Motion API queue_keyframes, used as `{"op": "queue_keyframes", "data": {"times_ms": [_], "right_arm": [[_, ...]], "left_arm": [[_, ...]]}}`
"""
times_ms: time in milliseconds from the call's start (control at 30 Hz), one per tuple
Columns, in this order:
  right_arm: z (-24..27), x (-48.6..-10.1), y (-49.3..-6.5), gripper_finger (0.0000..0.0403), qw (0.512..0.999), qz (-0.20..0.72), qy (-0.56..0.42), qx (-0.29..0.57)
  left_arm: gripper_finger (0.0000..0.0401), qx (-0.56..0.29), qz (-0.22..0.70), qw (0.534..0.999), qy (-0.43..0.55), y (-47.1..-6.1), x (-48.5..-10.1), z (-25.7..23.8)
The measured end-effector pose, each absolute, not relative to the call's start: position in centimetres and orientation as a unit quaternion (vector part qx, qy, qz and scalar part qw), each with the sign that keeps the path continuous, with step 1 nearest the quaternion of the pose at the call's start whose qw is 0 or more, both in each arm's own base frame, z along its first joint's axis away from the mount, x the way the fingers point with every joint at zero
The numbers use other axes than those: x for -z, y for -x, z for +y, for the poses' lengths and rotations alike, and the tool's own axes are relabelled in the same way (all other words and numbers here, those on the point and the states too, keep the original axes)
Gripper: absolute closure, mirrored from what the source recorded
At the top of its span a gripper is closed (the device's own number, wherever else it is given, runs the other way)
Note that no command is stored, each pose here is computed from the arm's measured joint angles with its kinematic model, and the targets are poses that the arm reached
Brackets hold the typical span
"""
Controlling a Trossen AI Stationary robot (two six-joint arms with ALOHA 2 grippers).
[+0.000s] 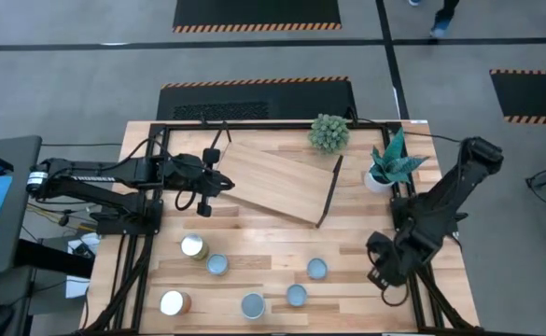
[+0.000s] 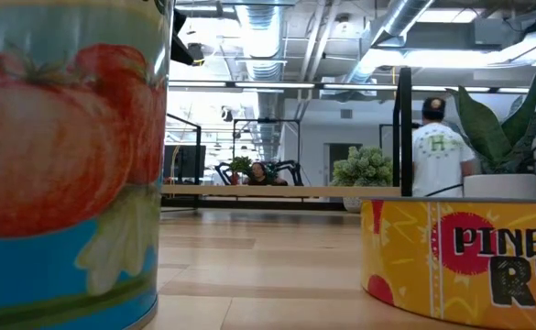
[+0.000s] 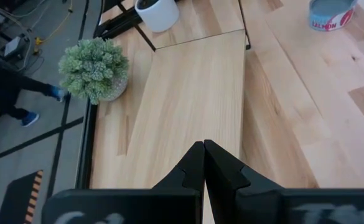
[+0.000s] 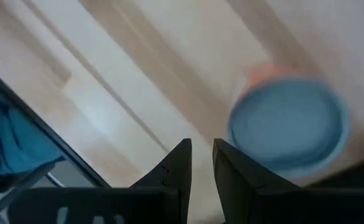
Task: Pick and place cans onto a shelf
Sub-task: Put the canned meatballs on the shelf
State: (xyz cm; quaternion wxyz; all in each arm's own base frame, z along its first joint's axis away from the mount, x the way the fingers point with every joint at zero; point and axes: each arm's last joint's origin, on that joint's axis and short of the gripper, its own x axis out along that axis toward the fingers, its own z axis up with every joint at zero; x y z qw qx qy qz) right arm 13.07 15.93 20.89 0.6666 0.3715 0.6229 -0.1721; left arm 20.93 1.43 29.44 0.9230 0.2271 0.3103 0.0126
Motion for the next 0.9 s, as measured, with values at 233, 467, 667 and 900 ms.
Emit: {"op": "queue_keyframes", "data": {"times_ms": [233, 467, 667, 900], "right_arm": [[17.1, -20.8, -12.5, 0.0310, 0.673, 0.611, -0.355, 0.221], [17.9, -18.6, -13.0, 0.0310, 0.673, 0.626, -0.304, 0.250], [18.1, -18.1, -13.5, 0.0310, 0.669, 0.627, -0.303, 0.258], [17.8, -18.1, -14.0, 0.0310, 0.659, 0.625, -0.320, 0.267]], "left_arm": [[0.0401, -0.014, 0.311, 0.923, -0.227, -20.9, -29.4, 1.4], [0.0401, -0.014, 0.311, 0.923, -0.227, -20.9, -29.4, 1.4], [0.0401, -0.014, 0.311, 0.923, -0.227, -20.9, -29.4, 1.4], [0.0401, -0.014, 0.310, 0.923, -0.226, -20.9, -29.4, 1.4]]}}
